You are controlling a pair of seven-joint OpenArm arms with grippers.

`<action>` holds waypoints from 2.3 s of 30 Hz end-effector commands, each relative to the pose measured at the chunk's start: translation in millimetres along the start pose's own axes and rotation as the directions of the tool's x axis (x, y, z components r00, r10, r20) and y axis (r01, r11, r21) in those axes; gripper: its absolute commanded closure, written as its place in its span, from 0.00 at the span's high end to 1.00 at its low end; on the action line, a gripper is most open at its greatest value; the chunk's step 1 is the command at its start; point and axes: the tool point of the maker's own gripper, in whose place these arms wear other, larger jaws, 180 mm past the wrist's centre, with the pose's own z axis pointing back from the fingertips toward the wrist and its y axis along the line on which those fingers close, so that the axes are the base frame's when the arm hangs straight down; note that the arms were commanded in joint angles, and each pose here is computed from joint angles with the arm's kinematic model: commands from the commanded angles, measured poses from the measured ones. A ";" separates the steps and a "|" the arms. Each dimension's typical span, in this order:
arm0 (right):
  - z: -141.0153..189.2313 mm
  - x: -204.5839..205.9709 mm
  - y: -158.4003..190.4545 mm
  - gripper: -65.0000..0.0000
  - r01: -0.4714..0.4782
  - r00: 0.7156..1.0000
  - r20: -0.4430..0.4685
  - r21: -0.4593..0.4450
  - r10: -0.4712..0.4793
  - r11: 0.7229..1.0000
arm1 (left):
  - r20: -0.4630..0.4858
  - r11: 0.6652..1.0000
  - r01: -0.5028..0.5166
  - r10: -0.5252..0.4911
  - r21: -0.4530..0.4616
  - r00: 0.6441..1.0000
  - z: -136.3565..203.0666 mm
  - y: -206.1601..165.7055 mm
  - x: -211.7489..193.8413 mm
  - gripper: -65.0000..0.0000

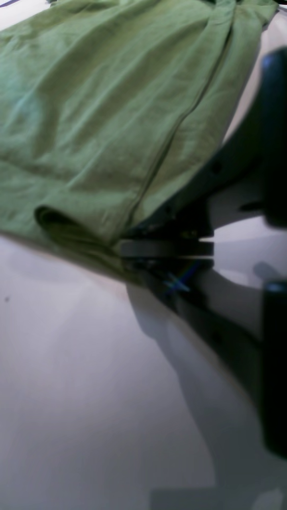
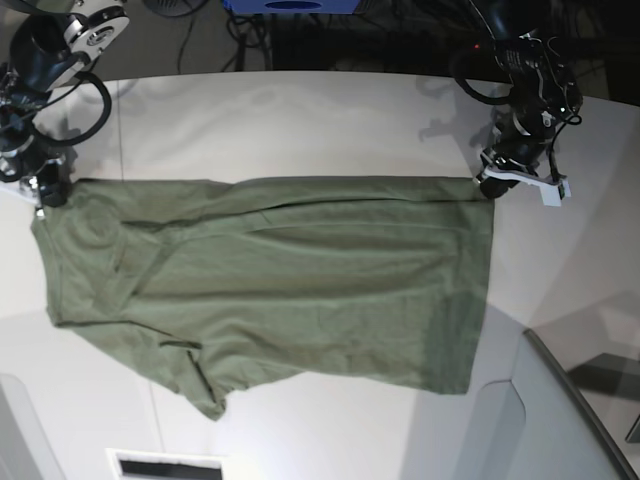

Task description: Layout the t-shirt on the table in an organized manner, then fold the t-shirt properly

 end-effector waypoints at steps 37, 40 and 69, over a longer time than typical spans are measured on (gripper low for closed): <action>-0.9 -7.7 -6.9 0.01 -0.019 0.999 -0.047 -0.047 0.016 0.999 | 0.039 0.991 -0.029 0.034 -0.133 0.999 -43.5 -64.2 31.0 0.00; -1.4 -7.1 -5.4 0.01 -0.019 0.999 -0.046 -0.044 0.017 0.999 | 0.021 0.989 -0.047 0.050 -0.140 0.999 -49.8 -67.1 27.6 0.00; -1.1 -7.5 -6.3 0.01 -0.020 0.999 -0.047 -0.047 0.017 0.999 | 0.131 0.988 0.138 -0.128 -0.069 0.983 47.2 -37.7 50.9 0.00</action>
